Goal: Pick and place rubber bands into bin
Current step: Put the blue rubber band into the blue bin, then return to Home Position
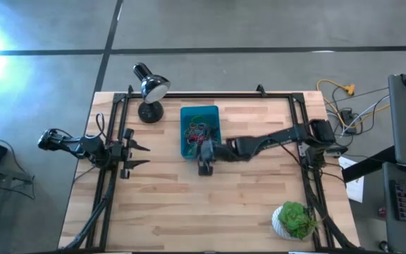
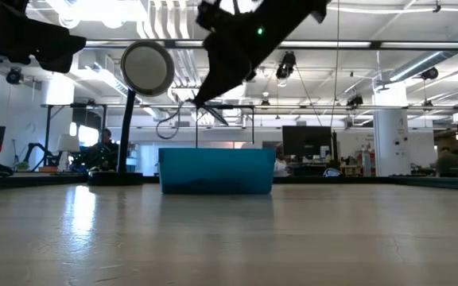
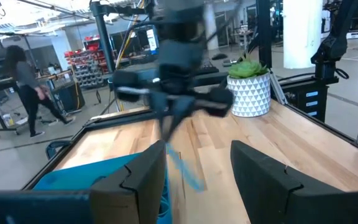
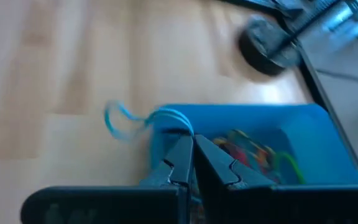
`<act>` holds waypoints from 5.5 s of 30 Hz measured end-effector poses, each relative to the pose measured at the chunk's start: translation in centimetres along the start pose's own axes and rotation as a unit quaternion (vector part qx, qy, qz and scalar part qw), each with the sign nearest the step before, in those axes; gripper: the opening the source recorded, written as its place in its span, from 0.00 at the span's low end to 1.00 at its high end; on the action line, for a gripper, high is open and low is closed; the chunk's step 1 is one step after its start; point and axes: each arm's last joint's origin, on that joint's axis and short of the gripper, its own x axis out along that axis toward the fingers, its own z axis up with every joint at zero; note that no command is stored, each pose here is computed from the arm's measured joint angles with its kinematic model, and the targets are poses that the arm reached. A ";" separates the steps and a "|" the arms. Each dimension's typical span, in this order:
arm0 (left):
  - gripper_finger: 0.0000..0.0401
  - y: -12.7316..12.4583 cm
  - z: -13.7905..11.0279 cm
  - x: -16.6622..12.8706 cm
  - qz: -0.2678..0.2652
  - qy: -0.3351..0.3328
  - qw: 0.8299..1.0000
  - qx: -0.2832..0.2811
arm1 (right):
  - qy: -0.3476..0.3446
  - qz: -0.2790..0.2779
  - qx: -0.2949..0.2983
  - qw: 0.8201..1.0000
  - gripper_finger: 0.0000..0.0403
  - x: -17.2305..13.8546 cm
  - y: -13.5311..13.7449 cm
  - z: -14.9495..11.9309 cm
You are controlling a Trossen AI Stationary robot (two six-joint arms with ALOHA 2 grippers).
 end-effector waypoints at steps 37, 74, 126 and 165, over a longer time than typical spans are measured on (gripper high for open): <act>0.42 0.1 0.3 0.0 0.004 -0.017 1.000 0.006 | -0.018 0.009 0.166 0.986 0.34 3.3 -11.4 -1.6; 0.42 0.0 -0.8 0.5 0.045 -0.010 0.999 0.006 | -0.284 0.234 0.013 0.930 0.29 -1.6 -11.1 -5.1; 0.42 0.0 -1.4 0.6 0.063 0.007 0.997 0.031 | -0.467 0.095 0.032 0.878 0.27 -16.1 -6.5 -21.7; 0.42 0.0 -1.4 0.6 0.073 0.008 0.997 0.037 | -0.407 0.064 0.081 0.908 0.21 -18.9 -6.9 -24.9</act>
